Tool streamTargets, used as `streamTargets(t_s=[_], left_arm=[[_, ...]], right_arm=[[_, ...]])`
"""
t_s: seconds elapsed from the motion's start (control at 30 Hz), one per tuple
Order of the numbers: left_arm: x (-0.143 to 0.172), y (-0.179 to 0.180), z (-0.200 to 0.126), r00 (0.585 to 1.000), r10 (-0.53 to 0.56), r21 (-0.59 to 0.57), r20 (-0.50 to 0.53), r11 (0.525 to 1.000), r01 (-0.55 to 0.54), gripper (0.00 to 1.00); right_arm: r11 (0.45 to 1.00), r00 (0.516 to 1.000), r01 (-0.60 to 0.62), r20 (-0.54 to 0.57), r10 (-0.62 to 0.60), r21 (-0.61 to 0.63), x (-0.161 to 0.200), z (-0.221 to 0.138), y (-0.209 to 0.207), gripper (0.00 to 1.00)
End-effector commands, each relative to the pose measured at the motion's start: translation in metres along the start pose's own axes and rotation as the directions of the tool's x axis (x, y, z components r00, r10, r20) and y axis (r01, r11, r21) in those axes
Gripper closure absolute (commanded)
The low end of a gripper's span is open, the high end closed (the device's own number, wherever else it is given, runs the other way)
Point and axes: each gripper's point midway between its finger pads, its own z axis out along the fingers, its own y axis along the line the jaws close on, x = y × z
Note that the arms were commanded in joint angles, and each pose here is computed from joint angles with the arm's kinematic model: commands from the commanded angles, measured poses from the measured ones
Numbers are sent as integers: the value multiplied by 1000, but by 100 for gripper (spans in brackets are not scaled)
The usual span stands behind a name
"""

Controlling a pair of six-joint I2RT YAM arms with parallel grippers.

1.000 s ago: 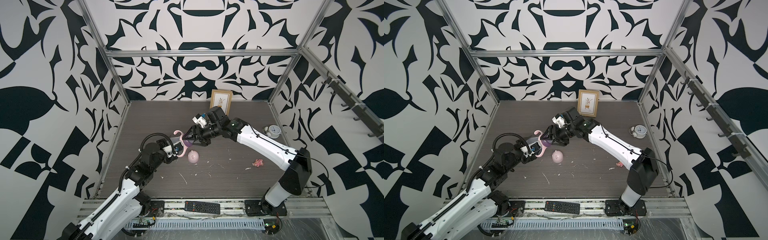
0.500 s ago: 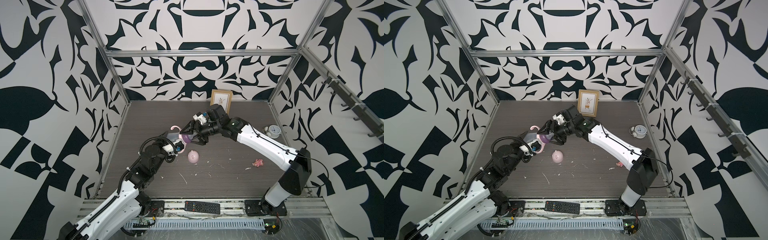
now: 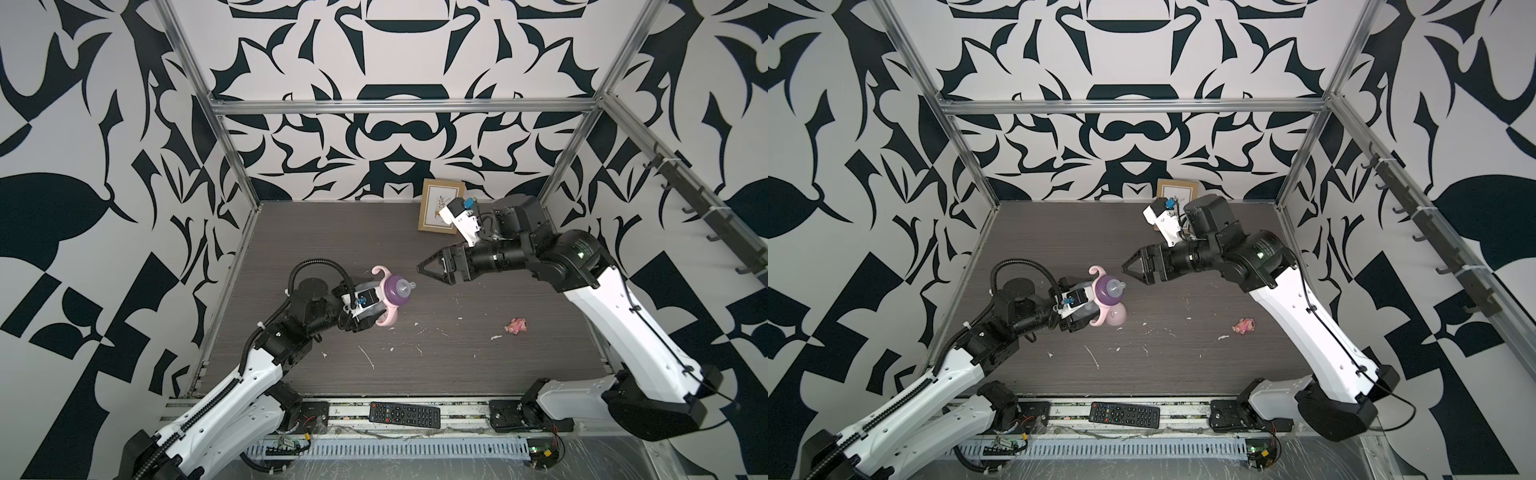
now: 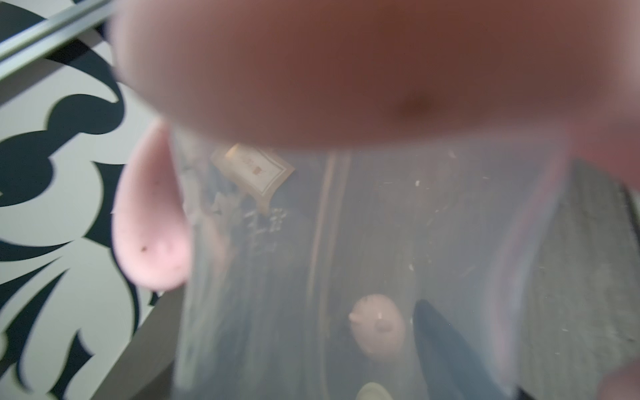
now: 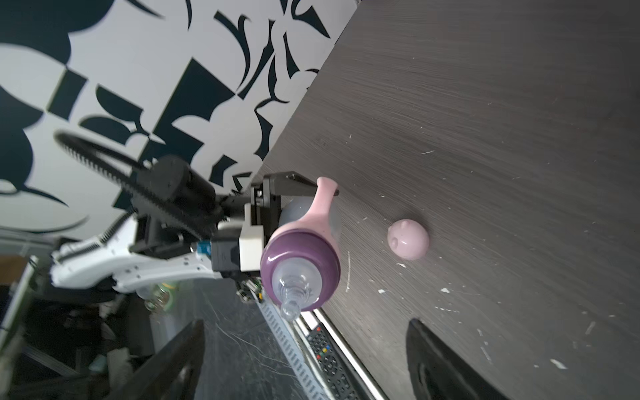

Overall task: Assemble the baby bottles
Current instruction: Screw the nipple onto the baby bottle.

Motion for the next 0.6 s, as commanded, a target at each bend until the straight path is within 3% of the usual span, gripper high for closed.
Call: streamTargets(t_s=[0.0,0.07,0.13,0.27,0.47,0.57], left_arm=[[-33,-32,-7,989,-105,255,106,964,75,100],[-40,-46,-11,981,-160,372,107,922,110,100],[-43,-51,-10,975,-199,426,96,894,140,100],[-44,-53,-8,971,-226,462,77,871,166,100],[-44,-54,-8,972,-225,472,66,865,168,100],[-41,-56,-8,972,-228,480,49,859,178,100]], right_arm=[[926,925,375,-93,-369,55,33,4,9,11],[866,860,501,-114,-497,3,50,10,25,5],[841,835,541,-108,-540,-26,55,13,30,1],[818,814,571,-80,-575,-70,55,15,39,1],[805,802,593,-82,-592,-3,42,23,31,4],[806,802,591,-87,-591,-28,41,28,35,4]])
